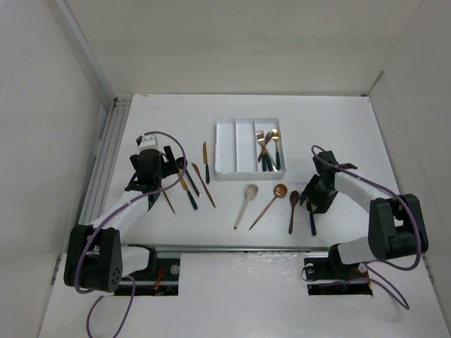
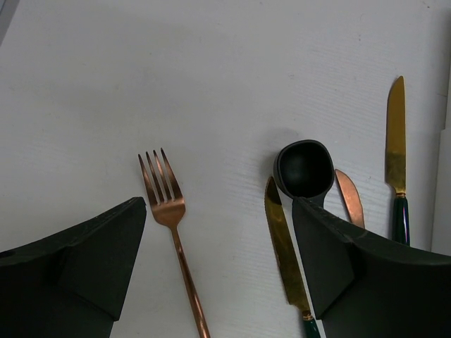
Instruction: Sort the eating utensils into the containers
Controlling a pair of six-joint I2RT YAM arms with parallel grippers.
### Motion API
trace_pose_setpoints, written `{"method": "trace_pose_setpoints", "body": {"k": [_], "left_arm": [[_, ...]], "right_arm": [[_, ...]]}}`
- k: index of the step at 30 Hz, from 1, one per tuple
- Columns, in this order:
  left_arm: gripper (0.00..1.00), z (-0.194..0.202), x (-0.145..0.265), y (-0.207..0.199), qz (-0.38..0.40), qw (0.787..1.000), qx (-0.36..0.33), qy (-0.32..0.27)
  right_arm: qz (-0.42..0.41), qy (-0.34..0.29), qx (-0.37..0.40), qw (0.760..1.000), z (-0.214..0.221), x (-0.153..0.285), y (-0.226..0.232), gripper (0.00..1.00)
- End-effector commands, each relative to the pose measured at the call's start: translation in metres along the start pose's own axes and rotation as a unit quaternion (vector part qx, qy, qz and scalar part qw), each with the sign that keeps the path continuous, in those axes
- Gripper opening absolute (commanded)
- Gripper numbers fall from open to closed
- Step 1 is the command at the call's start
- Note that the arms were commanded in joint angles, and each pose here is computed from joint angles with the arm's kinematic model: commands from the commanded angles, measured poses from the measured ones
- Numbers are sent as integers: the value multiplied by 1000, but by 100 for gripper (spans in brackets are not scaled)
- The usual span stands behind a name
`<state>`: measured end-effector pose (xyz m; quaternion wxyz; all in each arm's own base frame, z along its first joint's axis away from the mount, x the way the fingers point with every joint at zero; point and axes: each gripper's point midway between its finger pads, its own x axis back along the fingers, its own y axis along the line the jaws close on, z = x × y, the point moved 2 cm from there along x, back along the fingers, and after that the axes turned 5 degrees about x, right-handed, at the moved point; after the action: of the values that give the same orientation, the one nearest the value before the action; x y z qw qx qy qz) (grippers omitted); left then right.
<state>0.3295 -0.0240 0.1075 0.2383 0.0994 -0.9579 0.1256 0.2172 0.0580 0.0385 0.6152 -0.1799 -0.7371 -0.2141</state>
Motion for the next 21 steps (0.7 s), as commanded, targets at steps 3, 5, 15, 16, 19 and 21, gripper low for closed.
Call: {"method": "trace_pose_setpoints", "body": {"k": [3, 5, 15, 16, 19, 21], "left_arm": [[82, -20, 0, -8, 7, 1000, 13, -26], [82, -20, 0, -8, 7, 1000, 13, -26], [82, -21, 0, -6, 3, 1000, 13, -28], [82, -18, 1, -5, 1, 1000, 11, -22], [82, -16, 1, -4, -1, 1000, 9, -18], [82, -16, 1, -4, -1, 1000, 9, -18]], "right_arm": [[15, 28, -37, 999, 32, 12, -12, 59], [13, 37, -35, 999, 43, 13, -13, 59], [17, 66, 0, 998, 83, 23, 1, 55], [26, 73, -4, 997, 90, 20, 0, 55], [43, 86, 16, 995, 106, 15, 1, 53], [57, 87, 11, 995, 108, 9, 1, 50]]}}
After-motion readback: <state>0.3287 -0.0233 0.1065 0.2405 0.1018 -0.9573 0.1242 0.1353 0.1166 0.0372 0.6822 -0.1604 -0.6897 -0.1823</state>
